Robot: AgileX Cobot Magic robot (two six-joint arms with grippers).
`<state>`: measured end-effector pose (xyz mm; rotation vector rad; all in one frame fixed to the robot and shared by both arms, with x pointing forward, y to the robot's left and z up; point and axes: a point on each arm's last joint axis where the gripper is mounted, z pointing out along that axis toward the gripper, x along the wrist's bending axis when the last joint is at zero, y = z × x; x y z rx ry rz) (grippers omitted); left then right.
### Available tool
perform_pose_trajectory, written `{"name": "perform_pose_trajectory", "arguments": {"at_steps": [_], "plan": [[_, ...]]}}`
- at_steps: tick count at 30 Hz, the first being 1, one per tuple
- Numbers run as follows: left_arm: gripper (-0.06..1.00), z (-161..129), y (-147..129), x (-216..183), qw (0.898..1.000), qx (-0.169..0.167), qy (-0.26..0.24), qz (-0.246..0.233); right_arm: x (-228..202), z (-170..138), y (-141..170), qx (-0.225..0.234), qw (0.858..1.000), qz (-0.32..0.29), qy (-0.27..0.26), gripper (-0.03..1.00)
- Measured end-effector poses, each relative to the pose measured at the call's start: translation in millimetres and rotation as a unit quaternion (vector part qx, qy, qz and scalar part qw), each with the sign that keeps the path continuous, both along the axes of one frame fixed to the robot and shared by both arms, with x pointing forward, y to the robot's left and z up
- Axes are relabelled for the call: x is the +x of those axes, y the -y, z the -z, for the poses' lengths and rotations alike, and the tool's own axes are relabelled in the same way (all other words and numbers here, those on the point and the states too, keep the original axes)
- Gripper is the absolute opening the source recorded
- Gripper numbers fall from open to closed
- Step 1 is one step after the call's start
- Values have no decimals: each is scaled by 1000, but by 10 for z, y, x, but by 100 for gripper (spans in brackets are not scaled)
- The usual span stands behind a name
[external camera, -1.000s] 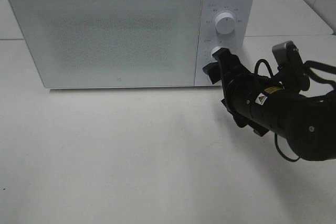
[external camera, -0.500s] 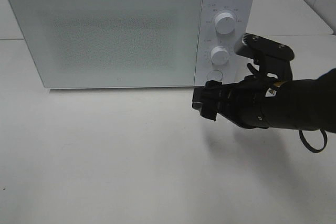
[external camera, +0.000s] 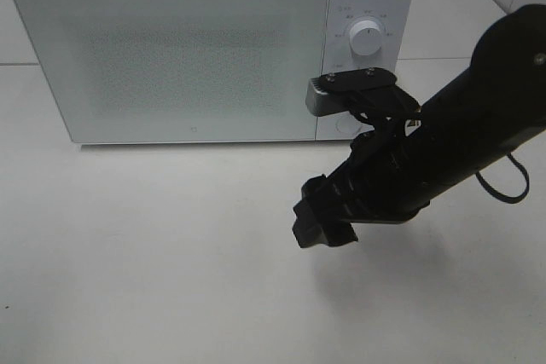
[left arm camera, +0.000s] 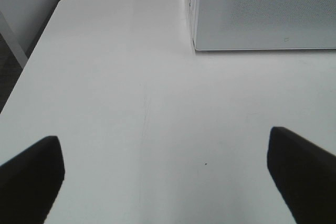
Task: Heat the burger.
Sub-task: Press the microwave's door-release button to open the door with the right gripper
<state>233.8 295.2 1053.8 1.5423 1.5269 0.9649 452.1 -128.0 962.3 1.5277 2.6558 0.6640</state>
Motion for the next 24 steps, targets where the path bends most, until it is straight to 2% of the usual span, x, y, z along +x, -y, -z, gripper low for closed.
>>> {"name": "perform_pose_trajectory", "arguments": {"at_steps": [1,5,7,13,17,19,20,22,23,24], "plan": [[99,0,0,0,1000,0,0,0,-16,-43,7,-22,999,-19,-22,75],[99,0,0,0,1000,0,0,0,-52,-106,22,-48,996,-32,-62,74],[99,0,0,0,1000,0,0,0,-110,-158,54,-77,990,-51,-105,74],[99,0,0,0,1000,0,0,0,-263,-323,172,-112,980,-76,-143,74],[99,0,0,0,1000,0,0,0,-349,-484,242,-109,983,-77,-128,74],[99,0,0,0,1000,0,0,0,-442,-680,319,-94,988,-75,-94,74],[99,0,0,0,1000,0,0,0,-442,-680,319,-94,988,-75,-94,74],[99,0,0,0,1000,0,0,0,-562,-894,428,-77,993,-71,-47,74],[99,0,0,0,1000,0,0,0,-562,-894,428,-77,993,-71,-47,74],[99,0,0,0,1000,0,0,0,-668,-1022,526,-67,996,-66,-12,74]]}}
